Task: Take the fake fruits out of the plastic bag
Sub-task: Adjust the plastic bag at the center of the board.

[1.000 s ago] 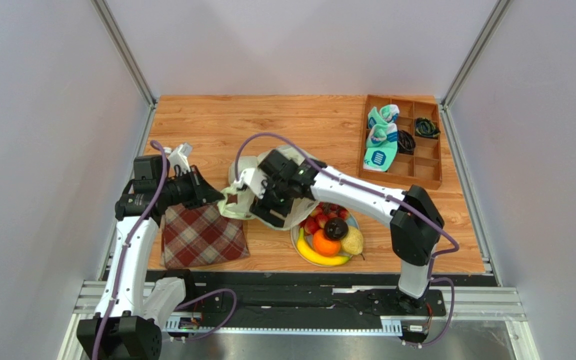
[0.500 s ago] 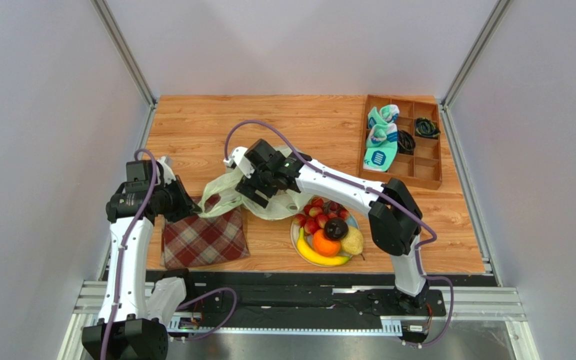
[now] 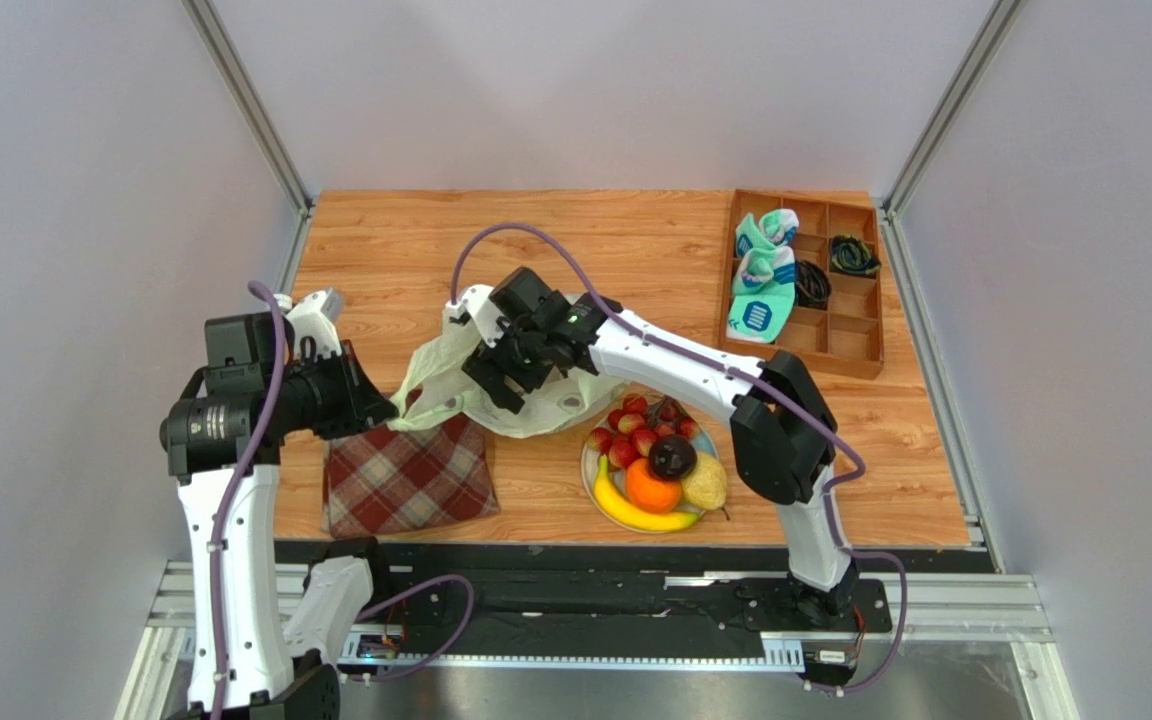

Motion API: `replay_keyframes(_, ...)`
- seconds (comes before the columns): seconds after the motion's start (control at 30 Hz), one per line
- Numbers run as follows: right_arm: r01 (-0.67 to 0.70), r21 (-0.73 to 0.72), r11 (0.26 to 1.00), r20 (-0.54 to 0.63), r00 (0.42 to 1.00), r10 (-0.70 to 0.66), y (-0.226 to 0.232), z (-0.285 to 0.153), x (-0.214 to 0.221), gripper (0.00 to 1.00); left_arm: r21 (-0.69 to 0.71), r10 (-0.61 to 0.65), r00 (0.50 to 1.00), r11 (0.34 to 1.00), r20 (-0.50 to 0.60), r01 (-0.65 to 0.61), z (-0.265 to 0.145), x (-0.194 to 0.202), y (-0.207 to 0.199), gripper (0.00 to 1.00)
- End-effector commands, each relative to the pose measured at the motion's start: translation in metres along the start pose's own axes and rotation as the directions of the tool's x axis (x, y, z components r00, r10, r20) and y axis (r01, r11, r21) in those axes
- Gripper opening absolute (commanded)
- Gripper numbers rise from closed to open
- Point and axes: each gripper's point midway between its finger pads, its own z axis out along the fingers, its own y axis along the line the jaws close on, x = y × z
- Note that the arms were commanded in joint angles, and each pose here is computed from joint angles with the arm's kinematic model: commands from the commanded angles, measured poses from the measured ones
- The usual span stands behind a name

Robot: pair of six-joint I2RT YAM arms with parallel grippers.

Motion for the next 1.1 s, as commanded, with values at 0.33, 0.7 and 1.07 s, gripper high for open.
replay_keyframes(0.33,-0.182,-0.197,0.963,0.036,0.981,0.193,-0.001,-0.026,-0.029,0.62,-0.131,0.026,0.993,0.990,-0.115,-0.042,-0.011,0.025,0.023,0.00)
replay_keyframes(0.7,0.003,-0.100,0.995,-0.011,1.000,-0.004,0.082,0.040,-0.006,0.71,0.042,0.075,0.995,0.996,0.061,-0.077,-0.015,-0.011,-0.013,0.00)
replay_keyframes(1.07,-0.030,0.209,0.977,0.034,0.999,0.023,0.029,0.049,-0.022,0.72,0.009,0.059,0.996,0.998,-0.074,-0.058,0.010,0.023,0.011,0.00)
